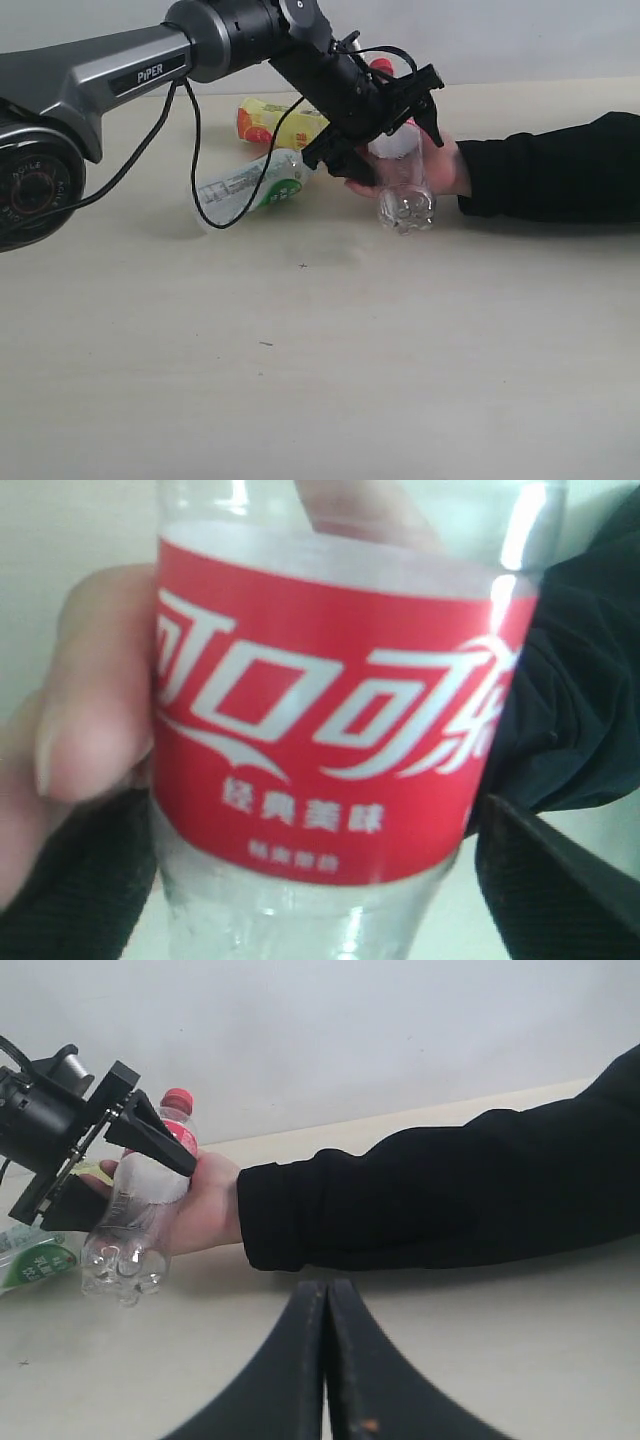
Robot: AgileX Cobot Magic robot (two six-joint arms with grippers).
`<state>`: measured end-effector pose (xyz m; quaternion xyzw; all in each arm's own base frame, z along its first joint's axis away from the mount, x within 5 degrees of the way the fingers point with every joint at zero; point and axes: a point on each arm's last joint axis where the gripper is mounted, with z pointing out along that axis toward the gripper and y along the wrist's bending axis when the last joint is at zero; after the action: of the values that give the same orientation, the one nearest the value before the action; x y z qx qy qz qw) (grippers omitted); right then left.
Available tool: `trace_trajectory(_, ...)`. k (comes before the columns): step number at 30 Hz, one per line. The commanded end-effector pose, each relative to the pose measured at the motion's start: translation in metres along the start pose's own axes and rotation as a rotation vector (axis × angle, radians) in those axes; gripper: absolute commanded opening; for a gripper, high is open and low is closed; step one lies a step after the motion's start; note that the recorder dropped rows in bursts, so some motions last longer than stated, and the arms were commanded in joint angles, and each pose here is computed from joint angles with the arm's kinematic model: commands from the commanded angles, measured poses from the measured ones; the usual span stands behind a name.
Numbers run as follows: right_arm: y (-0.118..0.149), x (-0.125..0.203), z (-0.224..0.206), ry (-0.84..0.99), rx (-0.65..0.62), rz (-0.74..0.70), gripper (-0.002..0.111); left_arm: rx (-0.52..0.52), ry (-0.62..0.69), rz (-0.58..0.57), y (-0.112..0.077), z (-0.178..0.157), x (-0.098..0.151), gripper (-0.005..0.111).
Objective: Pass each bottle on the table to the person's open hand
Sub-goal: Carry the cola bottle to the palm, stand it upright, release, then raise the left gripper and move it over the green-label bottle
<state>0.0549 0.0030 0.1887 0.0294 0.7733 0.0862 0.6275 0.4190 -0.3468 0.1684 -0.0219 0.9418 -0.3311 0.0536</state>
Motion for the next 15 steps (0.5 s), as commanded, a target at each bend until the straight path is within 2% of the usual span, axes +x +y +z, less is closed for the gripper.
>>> trace_trajectory(1,0.000,0.001,0.000,-0.008,0.002,0.000,0.000,0.018,-0.011,0.022,-0.008,-0.011,-0.001,0.083)
trace_trajectory(3,0.000,0.001,0.000,-0.008,0.002,0.000,0.000,0.016,-0.004,0.046,-0.011,-0.016,0.001,0.083)
trace_trajectory(10,0.000,0.001,0.000,-0.008,0.002,0.000,0.000,-0.007,0.111,0.308,-0.023,-0.046,0.015,0.083)
trace_trajectory(15,0.000,0.001,0.000,-0.008,0.002,0.000,0.000,0.000,0.129,0.427,-0.035,-0.073,0.023,0.082)
